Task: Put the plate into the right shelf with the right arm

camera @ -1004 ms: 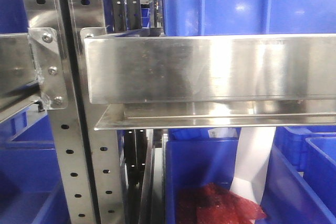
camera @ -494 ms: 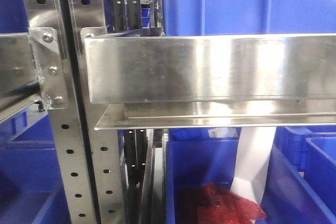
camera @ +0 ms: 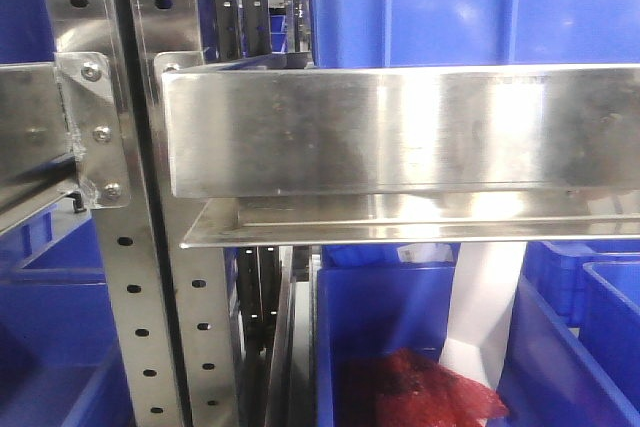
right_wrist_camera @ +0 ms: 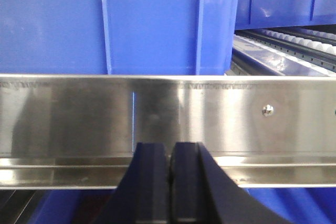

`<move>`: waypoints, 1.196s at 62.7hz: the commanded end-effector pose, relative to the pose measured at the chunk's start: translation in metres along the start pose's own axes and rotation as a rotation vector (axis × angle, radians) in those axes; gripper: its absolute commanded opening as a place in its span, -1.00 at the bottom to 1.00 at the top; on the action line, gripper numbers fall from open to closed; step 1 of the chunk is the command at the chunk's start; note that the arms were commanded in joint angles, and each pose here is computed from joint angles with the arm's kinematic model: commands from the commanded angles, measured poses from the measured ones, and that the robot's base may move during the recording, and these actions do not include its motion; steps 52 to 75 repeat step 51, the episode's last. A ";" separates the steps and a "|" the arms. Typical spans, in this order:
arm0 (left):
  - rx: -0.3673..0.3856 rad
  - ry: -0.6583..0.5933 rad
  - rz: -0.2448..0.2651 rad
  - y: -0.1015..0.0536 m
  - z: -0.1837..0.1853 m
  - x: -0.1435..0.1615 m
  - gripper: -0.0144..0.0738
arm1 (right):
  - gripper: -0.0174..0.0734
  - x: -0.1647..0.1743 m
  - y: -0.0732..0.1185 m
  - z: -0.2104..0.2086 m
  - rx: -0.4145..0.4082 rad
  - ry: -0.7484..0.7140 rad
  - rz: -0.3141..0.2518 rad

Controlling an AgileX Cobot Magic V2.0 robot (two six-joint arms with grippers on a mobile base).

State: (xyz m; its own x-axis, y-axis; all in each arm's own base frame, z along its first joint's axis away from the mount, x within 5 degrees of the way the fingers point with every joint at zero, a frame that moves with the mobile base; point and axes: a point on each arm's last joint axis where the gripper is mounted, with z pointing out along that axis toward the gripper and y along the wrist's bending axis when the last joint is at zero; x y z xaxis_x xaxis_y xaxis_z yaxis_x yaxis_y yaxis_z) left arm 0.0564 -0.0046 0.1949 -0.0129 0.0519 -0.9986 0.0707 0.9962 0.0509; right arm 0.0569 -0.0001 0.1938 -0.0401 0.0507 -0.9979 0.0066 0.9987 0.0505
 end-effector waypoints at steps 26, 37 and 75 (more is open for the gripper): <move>-0.014 -0.081 -0.006 0.001 -0.001 -0.005 -0.78 | -0.50 -0.013 0.000 -0.002 0.004 -0.124 -0.010; -0.014 -0.081 -0.006 0.001 -0.001 -0.005 -0.78 | -0.50 -0.013 0.000 -0.002 0.004 -0.124 -0.010; -0.014 -0.081 -0.006 0.001 -0.001 -0.005 -0.78 | -0.50 -0.013 0.000 -0.002 0.004 -0.124 -0.010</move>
